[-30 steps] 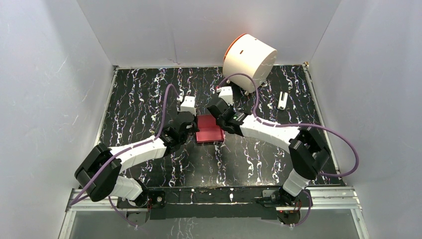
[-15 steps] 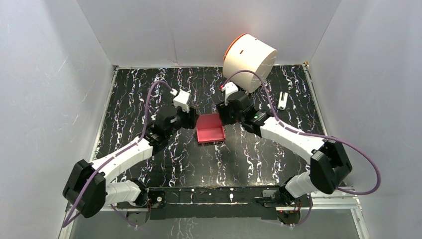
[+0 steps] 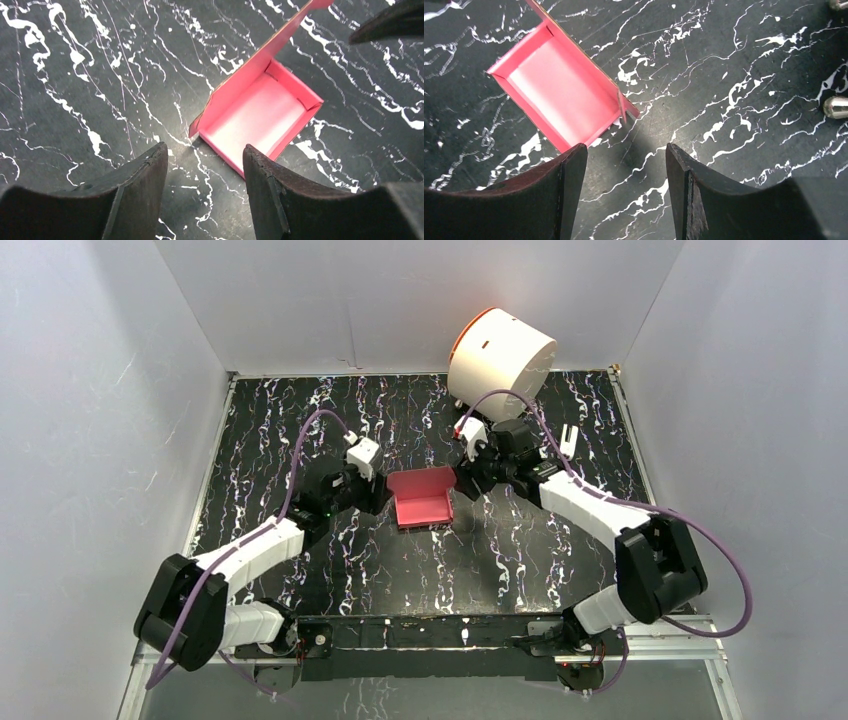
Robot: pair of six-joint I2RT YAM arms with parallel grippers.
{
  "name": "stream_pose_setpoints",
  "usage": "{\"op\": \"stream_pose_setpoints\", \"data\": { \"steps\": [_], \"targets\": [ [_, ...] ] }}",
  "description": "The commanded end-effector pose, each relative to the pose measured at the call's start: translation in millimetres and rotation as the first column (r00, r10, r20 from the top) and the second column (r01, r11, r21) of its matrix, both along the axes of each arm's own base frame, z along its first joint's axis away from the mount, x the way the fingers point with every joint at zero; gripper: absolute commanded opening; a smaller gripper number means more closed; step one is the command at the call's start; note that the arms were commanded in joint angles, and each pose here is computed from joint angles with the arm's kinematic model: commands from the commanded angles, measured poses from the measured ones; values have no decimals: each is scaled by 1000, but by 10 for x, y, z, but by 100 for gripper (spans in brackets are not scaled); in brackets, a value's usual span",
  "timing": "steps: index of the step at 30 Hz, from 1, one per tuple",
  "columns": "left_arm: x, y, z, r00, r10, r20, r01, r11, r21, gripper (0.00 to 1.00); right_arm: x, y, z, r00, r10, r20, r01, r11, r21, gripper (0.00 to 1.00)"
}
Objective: Fold the paper box
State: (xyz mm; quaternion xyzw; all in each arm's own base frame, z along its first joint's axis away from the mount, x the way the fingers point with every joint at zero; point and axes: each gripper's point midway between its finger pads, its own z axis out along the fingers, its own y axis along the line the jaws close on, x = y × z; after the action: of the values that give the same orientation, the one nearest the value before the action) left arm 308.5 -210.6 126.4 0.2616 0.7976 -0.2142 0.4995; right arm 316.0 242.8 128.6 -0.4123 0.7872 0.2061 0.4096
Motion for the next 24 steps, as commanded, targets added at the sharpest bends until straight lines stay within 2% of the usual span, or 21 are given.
{"op": "stream_pose_setpoints", "data": {
  "steps": [1,11,24],
  "targets": [
    [14,-37,2,996,-81,40,83,996,-30,54,125,153,48,982,157,102,-164,984,66,67],
    [173,24,-146,988,-153,-18,152,986,-75,49,241,265,-172,966,240,95,-248,966,76,58],
    [220,-135,-254,960,-273,-59,268,960,-79,36,306,348,-295,959,280,55,-283,956,74,35]
  ]
}}
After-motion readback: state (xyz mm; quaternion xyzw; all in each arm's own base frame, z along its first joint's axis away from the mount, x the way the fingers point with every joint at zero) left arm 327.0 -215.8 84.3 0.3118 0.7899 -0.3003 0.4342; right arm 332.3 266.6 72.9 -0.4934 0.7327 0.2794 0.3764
